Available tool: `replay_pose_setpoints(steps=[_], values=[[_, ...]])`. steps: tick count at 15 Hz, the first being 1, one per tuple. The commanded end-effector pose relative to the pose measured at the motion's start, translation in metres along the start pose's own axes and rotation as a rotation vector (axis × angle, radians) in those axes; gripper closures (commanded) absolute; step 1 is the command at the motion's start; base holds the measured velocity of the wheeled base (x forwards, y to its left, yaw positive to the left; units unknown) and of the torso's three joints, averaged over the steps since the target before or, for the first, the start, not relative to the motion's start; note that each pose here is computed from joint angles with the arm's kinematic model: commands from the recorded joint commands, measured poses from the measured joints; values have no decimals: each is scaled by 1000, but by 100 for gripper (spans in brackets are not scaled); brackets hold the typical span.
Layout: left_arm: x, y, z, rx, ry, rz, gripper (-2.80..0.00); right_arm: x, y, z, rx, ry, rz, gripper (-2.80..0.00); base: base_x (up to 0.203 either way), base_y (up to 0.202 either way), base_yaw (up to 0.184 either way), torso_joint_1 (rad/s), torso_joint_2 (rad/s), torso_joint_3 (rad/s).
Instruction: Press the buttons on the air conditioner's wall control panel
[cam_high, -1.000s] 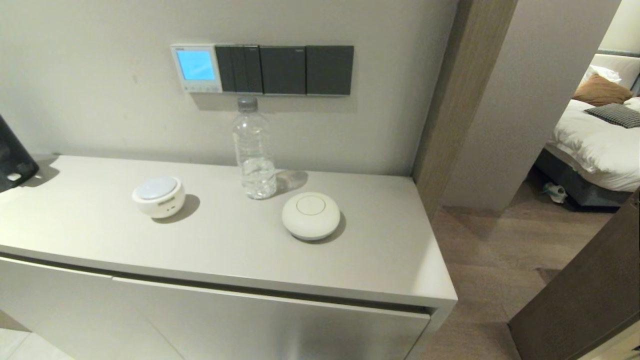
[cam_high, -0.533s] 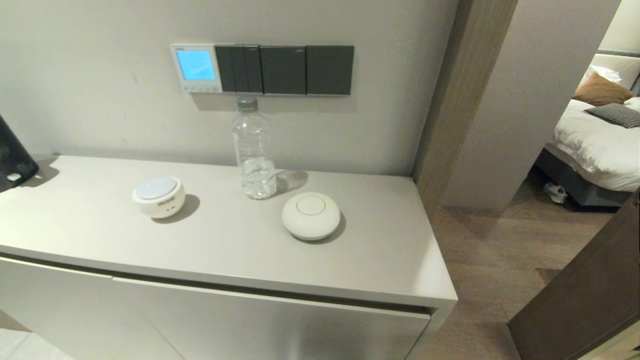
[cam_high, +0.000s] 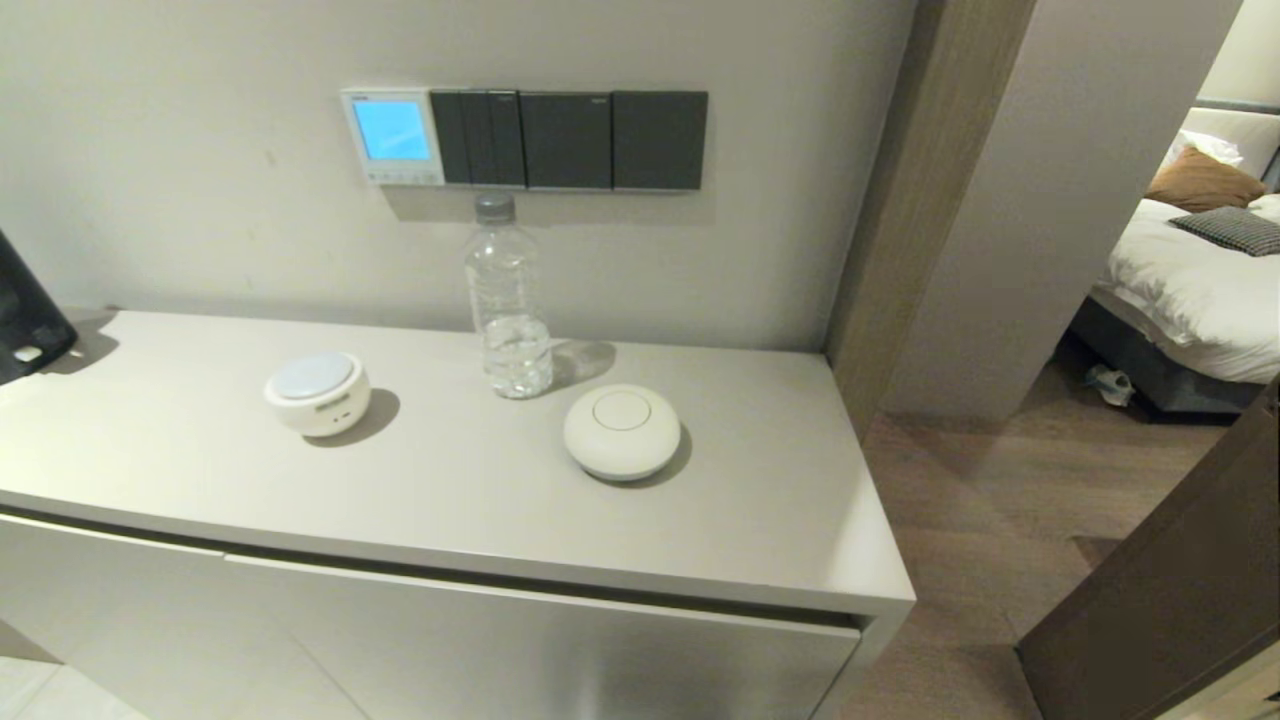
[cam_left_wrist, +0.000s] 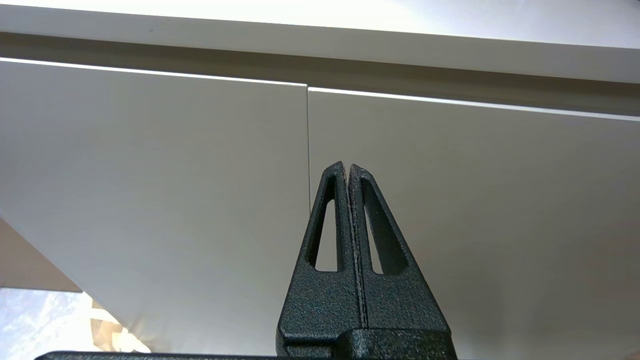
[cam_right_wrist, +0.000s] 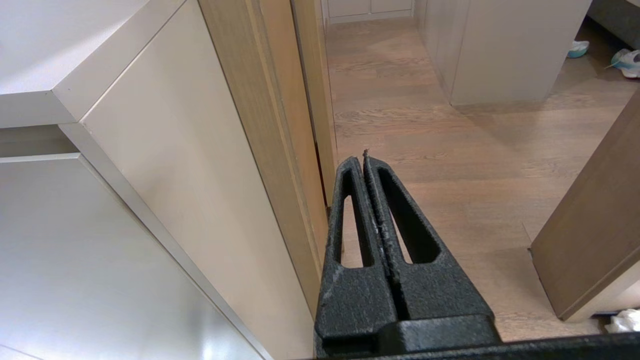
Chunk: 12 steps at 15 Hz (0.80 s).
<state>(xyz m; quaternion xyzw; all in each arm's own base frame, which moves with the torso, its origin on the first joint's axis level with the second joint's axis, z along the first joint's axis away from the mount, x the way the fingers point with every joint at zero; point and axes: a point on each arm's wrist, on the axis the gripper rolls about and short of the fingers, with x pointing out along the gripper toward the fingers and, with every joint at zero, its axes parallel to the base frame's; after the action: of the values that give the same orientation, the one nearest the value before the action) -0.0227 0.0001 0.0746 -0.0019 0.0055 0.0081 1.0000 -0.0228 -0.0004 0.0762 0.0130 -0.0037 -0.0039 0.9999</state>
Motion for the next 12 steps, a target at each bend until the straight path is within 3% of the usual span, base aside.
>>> replay_pose_setpoints(steps=[1, 12], values=[[0, 0, 0, -1, 0, 1, 0, 0, 0, -1, 0, 4, 0, 0, 0, 0, 0, 0, 0, 0], [0, 0, 0, -1, 0, 1, 0, 0, 0, -1, 0, 3, 0, 0, 0, 0, 0, 0, 0, 0]])
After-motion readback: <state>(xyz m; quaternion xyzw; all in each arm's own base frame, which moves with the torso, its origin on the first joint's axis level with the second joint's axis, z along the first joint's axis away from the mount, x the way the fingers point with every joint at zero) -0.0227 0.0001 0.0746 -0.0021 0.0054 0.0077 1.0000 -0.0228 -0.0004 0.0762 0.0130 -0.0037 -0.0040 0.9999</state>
